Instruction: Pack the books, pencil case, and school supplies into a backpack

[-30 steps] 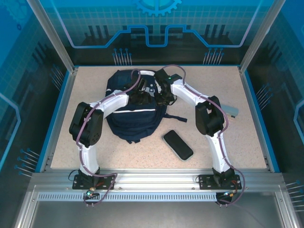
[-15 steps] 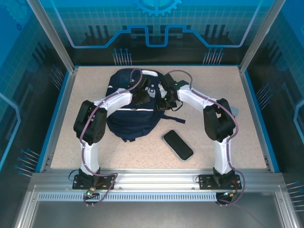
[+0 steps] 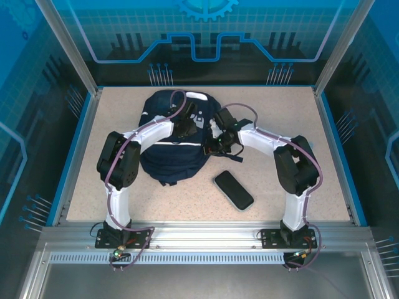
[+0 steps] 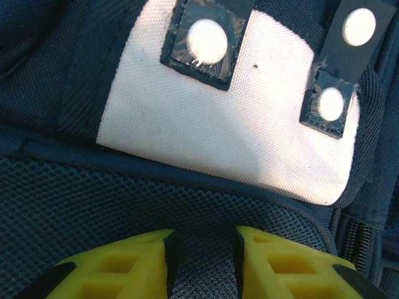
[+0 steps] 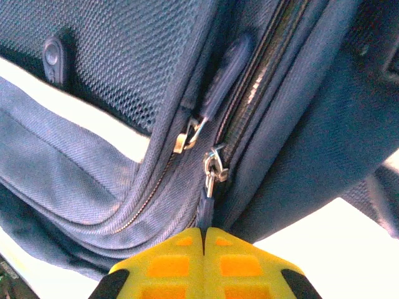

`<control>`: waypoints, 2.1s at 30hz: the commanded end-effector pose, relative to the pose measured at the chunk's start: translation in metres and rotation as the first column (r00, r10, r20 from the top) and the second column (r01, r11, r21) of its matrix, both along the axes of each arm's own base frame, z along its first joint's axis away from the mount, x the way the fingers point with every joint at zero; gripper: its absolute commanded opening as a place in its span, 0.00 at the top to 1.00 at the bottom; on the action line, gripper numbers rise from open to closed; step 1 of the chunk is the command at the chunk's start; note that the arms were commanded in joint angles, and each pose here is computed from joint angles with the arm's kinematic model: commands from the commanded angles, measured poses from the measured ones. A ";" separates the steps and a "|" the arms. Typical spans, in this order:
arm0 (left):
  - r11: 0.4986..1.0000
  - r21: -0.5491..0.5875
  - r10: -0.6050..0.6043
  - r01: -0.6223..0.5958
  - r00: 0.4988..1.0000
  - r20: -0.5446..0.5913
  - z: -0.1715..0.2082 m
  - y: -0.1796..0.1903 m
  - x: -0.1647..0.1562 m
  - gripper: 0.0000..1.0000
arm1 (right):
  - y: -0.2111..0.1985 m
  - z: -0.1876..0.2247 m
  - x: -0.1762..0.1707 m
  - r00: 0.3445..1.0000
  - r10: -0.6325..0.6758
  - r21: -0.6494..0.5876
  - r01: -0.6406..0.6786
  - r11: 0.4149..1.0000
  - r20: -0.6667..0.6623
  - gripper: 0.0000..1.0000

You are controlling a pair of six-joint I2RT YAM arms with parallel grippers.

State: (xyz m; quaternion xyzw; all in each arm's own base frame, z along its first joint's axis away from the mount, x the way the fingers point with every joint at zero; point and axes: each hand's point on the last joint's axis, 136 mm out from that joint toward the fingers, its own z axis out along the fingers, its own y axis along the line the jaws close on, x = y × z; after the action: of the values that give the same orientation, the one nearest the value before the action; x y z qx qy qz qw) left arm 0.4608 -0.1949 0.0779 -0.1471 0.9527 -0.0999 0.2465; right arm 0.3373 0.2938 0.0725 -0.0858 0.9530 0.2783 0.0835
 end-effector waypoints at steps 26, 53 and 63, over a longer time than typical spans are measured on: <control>0.943 0.071 -0.333 0.326 0.930 0.152 0.099 0.013 -0.053 0.18 | -0.032 0.021 0.006 0.938 -0.344 0.116 0.347 0.931 -0.046 0.45; 0.534 0.377 -0.807 0.757 0.589 -0.038 0.049 -0.010 -0.116 0.22 | -0.044 -0.029 0.108 0.916 -0.401 0.087 0.402 0.912 -0.030 0.78; 0.317 0.485 -0.885 0.815 0.438 -0.159 0.024 -0.004 -0.095 0.28 | -0.056 -0.004 0.123 0.931 -0.365 0.110 0.360 0.927 0.027 0.73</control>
State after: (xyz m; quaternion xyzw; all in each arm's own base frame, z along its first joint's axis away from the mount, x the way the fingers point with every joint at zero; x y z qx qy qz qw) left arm 0.3494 -0.2005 0.0932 0.4180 0.8802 -0.0012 0.2247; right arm 0.4569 0.2432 0.0544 0.1069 0.9349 0.3051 0.1462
